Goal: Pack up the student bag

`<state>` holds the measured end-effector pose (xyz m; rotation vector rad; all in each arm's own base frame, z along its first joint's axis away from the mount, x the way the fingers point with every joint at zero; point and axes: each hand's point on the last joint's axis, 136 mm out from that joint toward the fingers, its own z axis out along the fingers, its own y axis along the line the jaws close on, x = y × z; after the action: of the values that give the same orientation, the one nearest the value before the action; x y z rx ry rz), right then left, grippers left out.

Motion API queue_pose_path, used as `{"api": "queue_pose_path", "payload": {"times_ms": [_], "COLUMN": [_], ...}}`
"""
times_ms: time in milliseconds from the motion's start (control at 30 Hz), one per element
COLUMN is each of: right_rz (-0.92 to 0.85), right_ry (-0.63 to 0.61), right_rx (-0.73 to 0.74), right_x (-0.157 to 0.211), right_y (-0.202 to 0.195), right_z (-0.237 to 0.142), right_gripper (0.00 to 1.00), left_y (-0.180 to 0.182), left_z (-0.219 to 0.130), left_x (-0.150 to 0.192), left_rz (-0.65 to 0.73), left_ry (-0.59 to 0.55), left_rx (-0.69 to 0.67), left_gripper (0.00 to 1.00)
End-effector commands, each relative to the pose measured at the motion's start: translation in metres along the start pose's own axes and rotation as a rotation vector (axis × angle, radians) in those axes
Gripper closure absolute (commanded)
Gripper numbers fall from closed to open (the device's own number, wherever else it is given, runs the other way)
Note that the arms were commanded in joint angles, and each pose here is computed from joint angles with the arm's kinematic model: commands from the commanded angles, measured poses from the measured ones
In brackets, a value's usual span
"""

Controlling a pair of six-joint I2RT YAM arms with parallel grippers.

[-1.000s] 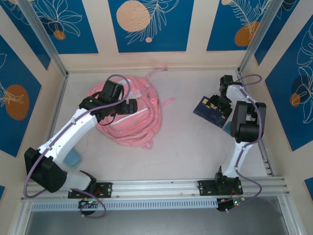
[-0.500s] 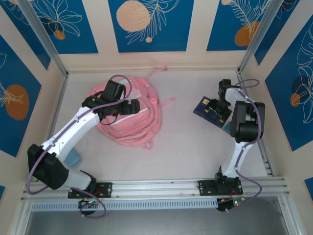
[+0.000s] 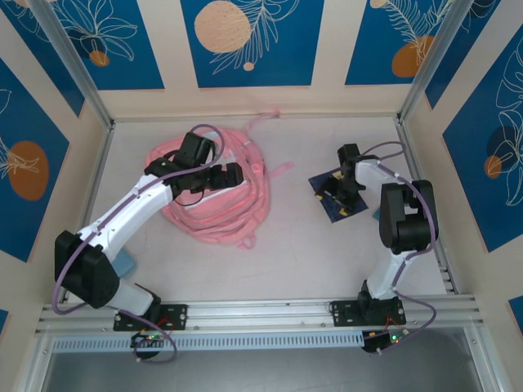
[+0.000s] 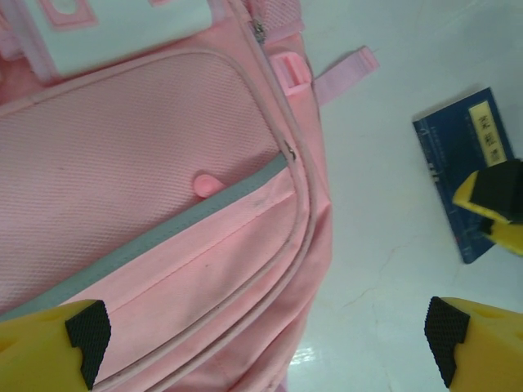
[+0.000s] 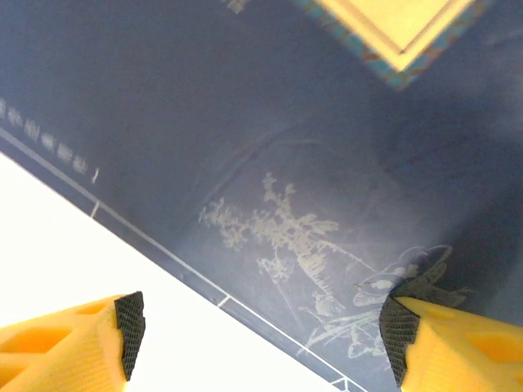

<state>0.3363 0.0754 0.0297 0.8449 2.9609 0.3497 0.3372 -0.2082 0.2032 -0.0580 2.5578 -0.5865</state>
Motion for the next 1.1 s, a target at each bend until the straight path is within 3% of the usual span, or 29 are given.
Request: {"api": "queue_pose_path", "payload": {"times_ms": [0, 333, 500, 633, 867, 1067], "right_rz": [0.044, -0.075, -0.144, -0.207, -0.167, -0.205], "right_ry": [0.136, 0.169, 0.044, -0.068, 0.031, 0.089], "right_rx": [-0.006, -0.031, -0.101, -0.062, -0.078, -0.073], "right_x": [0.060, 0.159, 0.136, 0.098, 0.062, 0.057], "right_y": [0.004, 0.045, 0.058, 0.038, -0.003, -0.011], "right_z": [0.019, 0.018, -0.029, -0.053, -0.039, -0.021], "right_gripper": [0.21, 0.24, 0.25, 0.26, 0.33, 0.39], "left_y": [-0.010, -0.020, -0.029, -0.050, -0.091, -0.097], "left_z": [0.008, 0.028, 0.035, 0.046, 0.083, 0.119], "left_x": [0.004, 0.019, 0.024, 0.038, 0.079, 0.107], "left_rz": [-0.050, -0.093, -0.104, -0.093, -0.116, -0.061], "left_ry": [0.024, 0.070, 0.091, 0.145, 0.257, 0.349], "left_rx": [0.067, 0.081, 0.112, 0.140, 0.166, 0.095], "left_gripper": [0.00, 0.01, 0.02, 0.06, 0.17, 0.39]}}
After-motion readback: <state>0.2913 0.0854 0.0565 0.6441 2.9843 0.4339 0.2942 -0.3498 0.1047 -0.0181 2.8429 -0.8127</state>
